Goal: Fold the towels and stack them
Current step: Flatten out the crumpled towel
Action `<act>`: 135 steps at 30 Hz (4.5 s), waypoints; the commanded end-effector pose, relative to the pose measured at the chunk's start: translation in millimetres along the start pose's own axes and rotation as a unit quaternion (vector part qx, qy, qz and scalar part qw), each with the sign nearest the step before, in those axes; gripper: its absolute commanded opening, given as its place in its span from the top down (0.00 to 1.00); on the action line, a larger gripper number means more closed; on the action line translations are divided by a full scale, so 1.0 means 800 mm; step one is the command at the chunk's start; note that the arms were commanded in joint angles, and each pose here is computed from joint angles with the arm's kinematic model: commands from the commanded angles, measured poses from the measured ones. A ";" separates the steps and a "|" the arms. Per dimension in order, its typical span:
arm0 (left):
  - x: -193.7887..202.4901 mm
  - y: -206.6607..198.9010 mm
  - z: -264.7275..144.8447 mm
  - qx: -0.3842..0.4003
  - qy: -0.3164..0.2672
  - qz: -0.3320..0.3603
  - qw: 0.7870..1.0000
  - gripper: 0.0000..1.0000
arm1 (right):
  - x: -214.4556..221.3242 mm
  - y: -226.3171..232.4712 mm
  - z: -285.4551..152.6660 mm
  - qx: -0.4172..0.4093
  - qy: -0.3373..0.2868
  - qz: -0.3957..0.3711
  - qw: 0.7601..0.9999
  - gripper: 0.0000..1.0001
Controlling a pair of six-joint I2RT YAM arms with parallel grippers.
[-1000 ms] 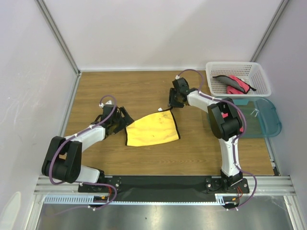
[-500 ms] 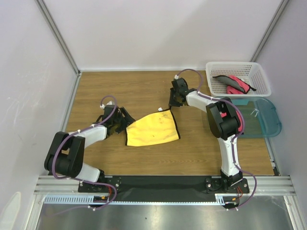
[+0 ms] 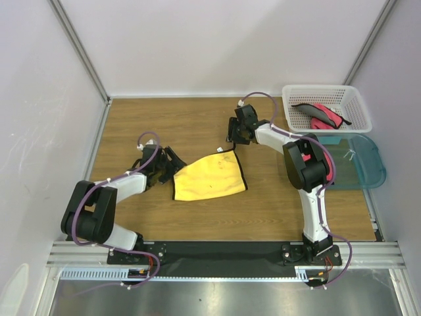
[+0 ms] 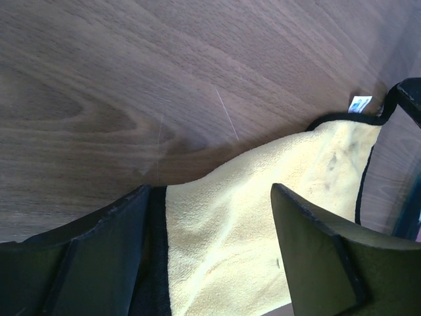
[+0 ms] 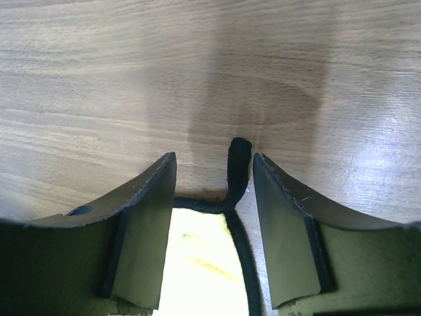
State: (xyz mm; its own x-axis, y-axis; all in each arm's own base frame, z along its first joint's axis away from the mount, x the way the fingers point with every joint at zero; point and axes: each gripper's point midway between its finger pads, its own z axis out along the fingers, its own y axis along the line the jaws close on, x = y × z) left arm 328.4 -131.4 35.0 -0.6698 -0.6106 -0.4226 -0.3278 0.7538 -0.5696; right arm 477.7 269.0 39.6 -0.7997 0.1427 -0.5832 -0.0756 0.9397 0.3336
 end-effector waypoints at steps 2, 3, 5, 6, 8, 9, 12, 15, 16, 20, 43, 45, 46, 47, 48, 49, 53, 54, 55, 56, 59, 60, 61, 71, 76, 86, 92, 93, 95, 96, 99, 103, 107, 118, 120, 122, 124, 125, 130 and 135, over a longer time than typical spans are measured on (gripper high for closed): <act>0.004 0.002 0.000 0.006 0.003 -0.017 1.000 0.21 | -0.012 0.012 0.007 -0.010 -0.013 -0.011 1.000 0.47; 0.004 0.002 0.001 0.006 0.002 -0.017 1.000 0.21 | -0.009 0.009 0.011 -0.006 -0.010 -0.010 1.000 0.48; 0.004 0.002 0.005 0.009 0.002 -0.016 1.000 0.22 | -0.006 0.009 0.014 -0.006 -0.009 -0.011 1.000 0.53; 0.004 0.002 0.006 0.010 0.001 -0.017 1.000 0.23 | -0.004 0.007 0.017 -0.004 -0.006 -0.013 1.000 0.55; 0.005 0.001 0.008 0.012 0.002 -0.016 1.000 0.27 | -0.004 0.007 0.017 -0.004 -0.005 -0.014 1.000 0.60; 0.002 -0.002 0.009 0.017 -0.002 -0.015 1.000 0.30 | -0.004 0.007 0.017 -0.003 -0.005 -0.016 1.000 0.64; -0.007 -0.009 0.011 0.031 -0.018 -0.004 0.999 0.60 | -0.010 0.004 0.017 0.005 -0.016 -0.018 1.000 0.82; -0.027 -0.020 0.011 0.042 -0.047 0.028 0.998 0.91 | -0.024 0.011 0.010 -0.004 -0.029 -0.022 0.999 0.98; -0.037 -0.025 0.010 0.046 -0.060 0.044 0.996 0.97 | -0.031 0.017 0.007 -0.009 -0.036 -0.026 0.999 1.00; -0.084 -0.045 -0.005 0.052 -0.136 0.086 0.986 1.00 | -0.072 0.040 -0.013 -0.035 -0.077 -0.035 0.996 1.00; -0.224 -0.220 -0.188 0.190 -0.407 0.479 0.754 1.00 | -0.273 0.139 -0.237 -0.235 -0.318 -0.118 0.911 1.00; -0.194 -0.224 -0.188 0.231 -0.377 0.498 0.746 0.99 | -0.265 0.127 -0.254 -0.230 -0.319 -0.124 0.911 1.00; -0.176 -0.217 -0.180 0.244 -0.358 0.500 0.750 0.99 | -0.252 0.122 -0.253 -0.230 -0.313 -0.126 0.913 1.00; -0.162 -0.216 -0.180 0.258 -0.348 0.502 0.748 0.98 | -0.224 0.107 -0.248 -0.225 -0.294 -0.128 0.920 1.00; -0.139 -0.220 -0.180 0.281 -0.333 0.508 0.743 0.98 | -0.208 0.095 -0.243 -0.219 -0.283 -0.127 0.925 1.00; -0.118 -0.214 -0.179 0.291 -0.320 0.513 0.742 0.98 | -0.192 0.084 -0.239 -0.214 -0.274 -0.126 0.929 1.00; -0.001 -0.215 -0.166 0.326 -0.233 0.564 0.722 0.98 | -0.079 0.023 -0.211 -0.190 -0.181 -0.096 0.960 1.00; 0.020 -0.213 -0.164 0.335 -0.211 0.567 0.722 0.98 | -0.069 0.017 -0.222 -0.189 -0.177 -0.088 0.962 1.00; 0.045 -0.205 -0.160 0.341 -0.179 0.571 0.725 0.98 | -0.049 0.006 -0.221 -0.180 -0.161 -0.080 0.967 1.00; 0.078 -0.207 -0.164 0.362 -0.151 0.577 0.717 0.98 | -0.036 -0.004 -0.222 -0.168 -0.154 -0.072 0.971 1.00; 0.134 -0.191 -0.167 0.377 -0.073 0.568 0.728 0.92 | 0.008 -0.026 -0.234 -0.149 -0.125 -0.055 0.979 0.91; 0.144 -0.187 -0.169 0.377 -0.058 0.568 0.729 0.82 | 0.030 -0.036 -0.235 -0.137 -0.099 -0.050 0.984 0.82; 0.155 -0.177 -0.168 0.368 -0.033 0.568 0.735 0.66 | 0.033 -0.038 -0.247 -0.135 -0.102 -0.050 0.984 0.62; 0.127 -0.179 -0.176 0.284 -0.071 0.437 0.851 0.00 | 0.035 -0.053 -0.287 -0.088 -0.110 -0.041 0.989 0.32; 0.089 -0.139 -0.121 0.159 -0.054 0.362 0.917 0.00 | 0.050 -0.043 -0.259 -0.084 -0.078 -0.010 0.993 0.36; 0.075 -0.180 -0.011 0.118 -0.051 0.344 0.930 0.24 | 0.106 -0.053 -0.206 -0.028 -0.007 0.037 0.999 0.65; 0.069 -0.204 0.026 0.120 -0.048 0.322 0.938 0.29 | 0.146 -0.076 -0.190 0.016 0.024 0.041 0.999 0.73; 0.069 -0.203 0.035 0.115 -0.045 0.321 0.939 0.30 | 0.152 -0.079 -0.188 0.020 0.030 0.043 0.998 0.73; 0.068 -0.200 0.043 0.107 -0.042 0.317 0.942 0.30 | 0.166 -0.085 -0.180 0.030 0.047 0.048 0.997 0.74; 0.067 -0.201 0.045 0.107 -0.040 0.316 0.942 0.31 | 0.170 -0.087 -0.177 0.033 0.051 0.050 0.997 0.74; 0.068 -0.192 0.057 0.105 -0.026 0.305 0.946 0.34 | 0.177 -0.091 -0.168 0.040 0.063 0.052 0.996 0.74; 0.070 -0.178 0.069 0.097 -0.008 0.298 0.949 0.34 | 0.182 -0.089 -0.157 0.042 0.072 0.050 0.995 0.74; 0.064 -0.169 0.077 0.094 0.002 0.292 0.952 0.34 | 0.183 -0.086 -0.144 0.044 0.077 0.048 0.995 0.75; 0.015 -0.140 0.084 0.052 -0.019 0.225 0.973 0.34 | 0.160 -0.065 -0.089 0.035 0.084 0.024 0.996 0.75; 0.001 -0.126 0.083 0.042 -0.034 0.206 0.977 0.34 | 0.139 -0.045 -0.078 0.014 0.073 0.023 0.997 0.75; -0.018 -0.115 0.081 0.027 -0.045 0.195 0.979 0.34 | 0.119 -0.028 -0.065 0.000 0.063 0.015 0.998 0.75; -0.036 -0.108 0.081 0.013 -0.059 0.188 0.980 0.34 | 0.108 -0.019 -0.055 -0.004 0.055 0.006 0.998 0.74; -0.041 -0.104 0.081 0.006 -0.061 0.185 0.981 0.34 | 0.096 -0.011 -0.046 -0.006 0.050 0.000 0.999 0.74; -0.072 -0.084 0.085 -0.015 -0.071 0.159 0.985 0.33 | 0.066 0.005 -0.020 -0.011 0.039 -0.013 0.999 0.74; -0.103 -0.068 0.092 -0.023 -0.078 0.139 0.987 0.32 | 0.032 0.037 0.004 -0.041 0.020 -0.017 0.999 0.74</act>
State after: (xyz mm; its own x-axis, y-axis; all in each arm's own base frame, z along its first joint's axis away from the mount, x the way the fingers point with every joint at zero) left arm 430.7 -155.2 30.7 -0.6712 -0.3576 -0.6493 -0.1458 0.9225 -0.3574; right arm 441.4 287.5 28.3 -0.8278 0.1221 -0.5476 -0.1117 0.9206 0.3742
